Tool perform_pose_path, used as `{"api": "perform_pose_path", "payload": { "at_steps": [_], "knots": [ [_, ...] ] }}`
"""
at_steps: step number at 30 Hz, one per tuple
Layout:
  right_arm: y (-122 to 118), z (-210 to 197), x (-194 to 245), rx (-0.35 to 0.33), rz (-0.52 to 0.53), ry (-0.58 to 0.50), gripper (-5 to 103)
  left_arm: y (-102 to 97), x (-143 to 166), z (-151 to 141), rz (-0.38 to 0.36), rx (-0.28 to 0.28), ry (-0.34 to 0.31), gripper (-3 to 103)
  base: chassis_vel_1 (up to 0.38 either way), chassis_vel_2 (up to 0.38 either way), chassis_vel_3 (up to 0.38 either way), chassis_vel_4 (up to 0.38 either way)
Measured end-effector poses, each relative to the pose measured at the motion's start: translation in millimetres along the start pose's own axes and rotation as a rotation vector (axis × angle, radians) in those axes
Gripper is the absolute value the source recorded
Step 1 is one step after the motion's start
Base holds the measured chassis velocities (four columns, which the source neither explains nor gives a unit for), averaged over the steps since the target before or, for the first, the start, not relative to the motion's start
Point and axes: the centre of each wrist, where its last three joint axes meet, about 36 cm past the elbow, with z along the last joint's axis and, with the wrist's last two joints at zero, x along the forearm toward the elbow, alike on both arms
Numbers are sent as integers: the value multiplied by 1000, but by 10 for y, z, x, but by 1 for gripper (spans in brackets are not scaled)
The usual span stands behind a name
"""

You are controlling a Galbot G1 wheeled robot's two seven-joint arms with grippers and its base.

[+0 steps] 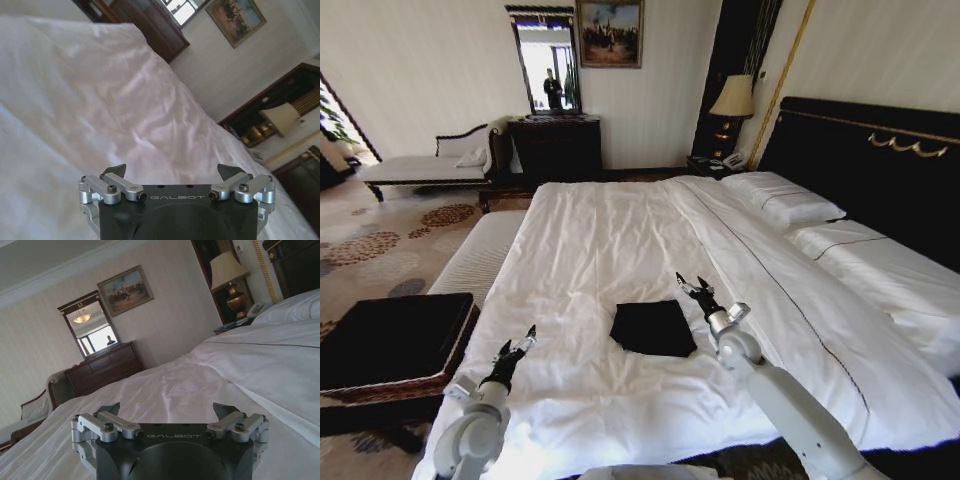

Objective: Fold the clothes on the bed and place them into the basket.

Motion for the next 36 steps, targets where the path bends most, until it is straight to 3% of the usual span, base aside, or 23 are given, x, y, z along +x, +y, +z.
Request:
{"api": "perform_pose_path", "payload": {
  "at_steps": [1, 2, 4, 5, 7, 13, 18, 26, 36],
  "knots": [
    [-21, -36, 130, -15, 42, 0, 100, -94, -63, 137, 52, 62, 47, 100, 0, 0, 0, 0],
    [-29, -46, 203, -29, 70, 1, 100, -149, -112, 247, 77, 90, 80, 100, 0, 0, 0, 0],
    [-33, -42, 254, -41, 90, 1, 100, -179, -145, 333, 87, 103, 101, 100, 0, 0, 0, 0],
    [-42, -17, 347, -72, 130, 0, 100, -214, -206, 511, 94, 108, 141, 100, 0, 0, 0, 0],
    [-34, 48, 442, -115, 171, -3, 100, -228, -277, 771, 92, 84, 186, 100, 0, 0, 0, 0],
    [-12, 177, 590, -163, 217, -6, 100, -123, -412, 1158, 82, 30, 234, 100, 0, 0, 0, 0],
    [-63, 286, 639, -117, 223, 4, 100, -112, -534, 1285, 93, 14, 264, 100, 0, 0, 0, 0],
    [12, 472, 509, -114, 217, 39, 100, -44, -936, 1463, 89, -5, 293, 100, 0, 0, 0, 0],
    [-52, 547, 367, -100, 233, 60, 100, -207, -1532, 1326, 145, 2, 293, 100, 0, 0, 0, 0]
  ]
}}
